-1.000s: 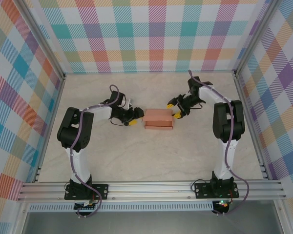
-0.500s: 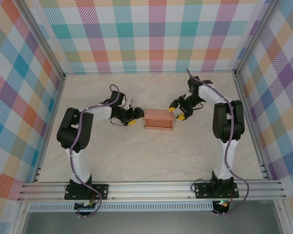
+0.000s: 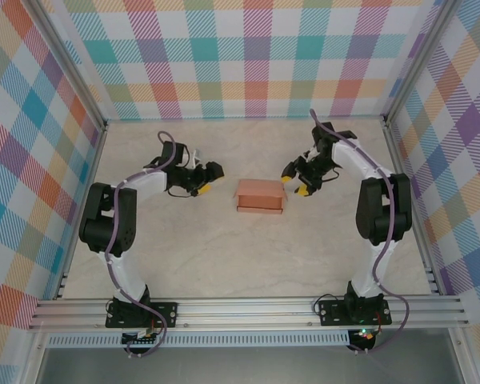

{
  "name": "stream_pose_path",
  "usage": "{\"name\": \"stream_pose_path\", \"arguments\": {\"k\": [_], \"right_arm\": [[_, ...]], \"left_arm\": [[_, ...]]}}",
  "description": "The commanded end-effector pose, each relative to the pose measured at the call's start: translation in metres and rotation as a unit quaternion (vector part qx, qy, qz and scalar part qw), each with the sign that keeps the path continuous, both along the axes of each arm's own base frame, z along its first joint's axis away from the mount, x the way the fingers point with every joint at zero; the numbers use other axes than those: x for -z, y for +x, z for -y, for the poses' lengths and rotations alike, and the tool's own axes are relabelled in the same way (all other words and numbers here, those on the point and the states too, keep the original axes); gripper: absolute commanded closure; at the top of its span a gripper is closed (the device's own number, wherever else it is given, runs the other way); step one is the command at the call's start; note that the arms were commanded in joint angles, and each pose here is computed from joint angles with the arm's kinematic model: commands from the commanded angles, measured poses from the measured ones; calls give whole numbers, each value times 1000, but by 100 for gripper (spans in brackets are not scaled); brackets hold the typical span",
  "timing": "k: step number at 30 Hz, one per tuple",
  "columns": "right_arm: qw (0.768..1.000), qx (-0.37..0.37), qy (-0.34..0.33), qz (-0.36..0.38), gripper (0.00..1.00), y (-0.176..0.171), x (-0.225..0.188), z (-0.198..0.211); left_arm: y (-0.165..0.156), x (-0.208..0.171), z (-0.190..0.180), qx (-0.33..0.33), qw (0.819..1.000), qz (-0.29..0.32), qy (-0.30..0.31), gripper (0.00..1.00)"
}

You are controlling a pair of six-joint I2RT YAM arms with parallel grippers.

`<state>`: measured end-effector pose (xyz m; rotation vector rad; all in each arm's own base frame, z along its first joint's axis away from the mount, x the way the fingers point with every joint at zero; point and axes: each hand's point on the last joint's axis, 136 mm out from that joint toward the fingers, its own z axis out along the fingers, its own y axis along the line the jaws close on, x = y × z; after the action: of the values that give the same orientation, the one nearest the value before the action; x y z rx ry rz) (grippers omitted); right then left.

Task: Fold the paper box

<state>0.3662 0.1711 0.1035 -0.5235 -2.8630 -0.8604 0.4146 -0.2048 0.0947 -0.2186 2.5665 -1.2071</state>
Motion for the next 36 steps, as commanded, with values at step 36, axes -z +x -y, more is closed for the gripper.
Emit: {"name": "stream_pose_path", "arguments": {"k": [36], "right_arm": [[987,-133,-44,75,49,-9,45,-33]], "left_arm": [[-56,74,19,169,955,-27,244,15]]}}
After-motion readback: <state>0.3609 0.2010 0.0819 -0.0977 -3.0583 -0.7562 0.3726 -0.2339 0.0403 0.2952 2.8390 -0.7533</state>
